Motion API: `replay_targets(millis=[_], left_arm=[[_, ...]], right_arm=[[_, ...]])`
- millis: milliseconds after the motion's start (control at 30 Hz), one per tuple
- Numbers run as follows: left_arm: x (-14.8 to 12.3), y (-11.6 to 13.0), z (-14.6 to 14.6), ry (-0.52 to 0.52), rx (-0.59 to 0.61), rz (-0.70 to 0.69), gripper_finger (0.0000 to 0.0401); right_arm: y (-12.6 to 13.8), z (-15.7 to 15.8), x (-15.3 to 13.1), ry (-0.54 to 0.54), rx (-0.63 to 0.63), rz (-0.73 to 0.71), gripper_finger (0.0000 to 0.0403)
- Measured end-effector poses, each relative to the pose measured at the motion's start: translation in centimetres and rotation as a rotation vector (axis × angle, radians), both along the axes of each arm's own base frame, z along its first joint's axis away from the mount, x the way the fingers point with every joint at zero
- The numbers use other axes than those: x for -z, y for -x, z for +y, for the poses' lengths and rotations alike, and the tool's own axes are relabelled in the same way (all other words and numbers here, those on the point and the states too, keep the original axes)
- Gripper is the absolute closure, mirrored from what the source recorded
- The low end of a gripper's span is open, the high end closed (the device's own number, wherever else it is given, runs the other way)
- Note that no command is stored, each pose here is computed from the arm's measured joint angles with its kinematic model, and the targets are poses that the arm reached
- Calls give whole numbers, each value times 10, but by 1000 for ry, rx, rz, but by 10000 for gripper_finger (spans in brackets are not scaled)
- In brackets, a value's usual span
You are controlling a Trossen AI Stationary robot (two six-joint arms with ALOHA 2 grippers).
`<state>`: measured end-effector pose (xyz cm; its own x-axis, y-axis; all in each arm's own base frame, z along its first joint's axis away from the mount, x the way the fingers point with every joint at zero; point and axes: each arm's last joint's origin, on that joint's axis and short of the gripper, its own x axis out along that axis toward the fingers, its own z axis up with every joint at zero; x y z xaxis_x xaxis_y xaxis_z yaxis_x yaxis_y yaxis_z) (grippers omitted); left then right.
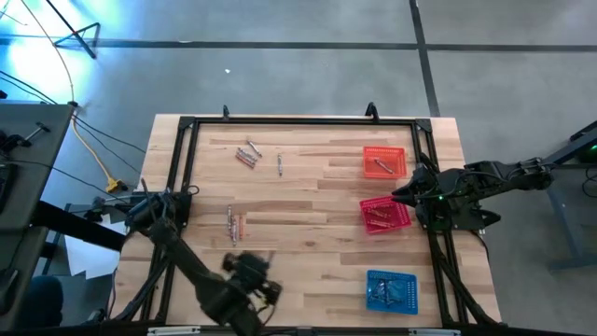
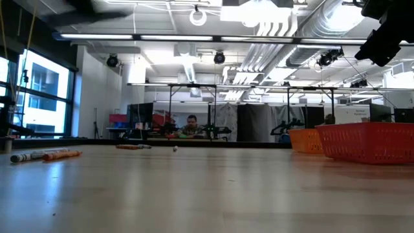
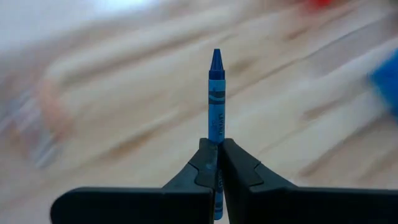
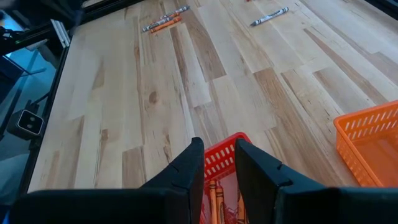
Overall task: Sort crayons
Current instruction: Put the blue crayon into the blue bin
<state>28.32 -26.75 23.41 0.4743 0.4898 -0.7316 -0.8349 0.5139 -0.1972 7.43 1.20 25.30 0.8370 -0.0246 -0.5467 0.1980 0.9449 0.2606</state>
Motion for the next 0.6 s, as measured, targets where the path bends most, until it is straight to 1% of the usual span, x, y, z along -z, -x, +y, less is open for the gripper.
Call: replay_targets(millis=[100,300,433,500,600], left_arm=[[-13,-27,4,-98,130,-99,400],[-23,-91,21,-173,378,-192,400],[-20,-127,33,-231,513,-245,400],[-17,-141,40,-236,561,-283,400],[-5,-159,48,-237,621,-307,400]], right_arm=[[0,0,0,0,0,0,318],[0,0,0,0,0,0,318],[0,0,0,0,0,0,318],[0,0,0,0,0,0,318],[0,0,0,0,0,0,318]])
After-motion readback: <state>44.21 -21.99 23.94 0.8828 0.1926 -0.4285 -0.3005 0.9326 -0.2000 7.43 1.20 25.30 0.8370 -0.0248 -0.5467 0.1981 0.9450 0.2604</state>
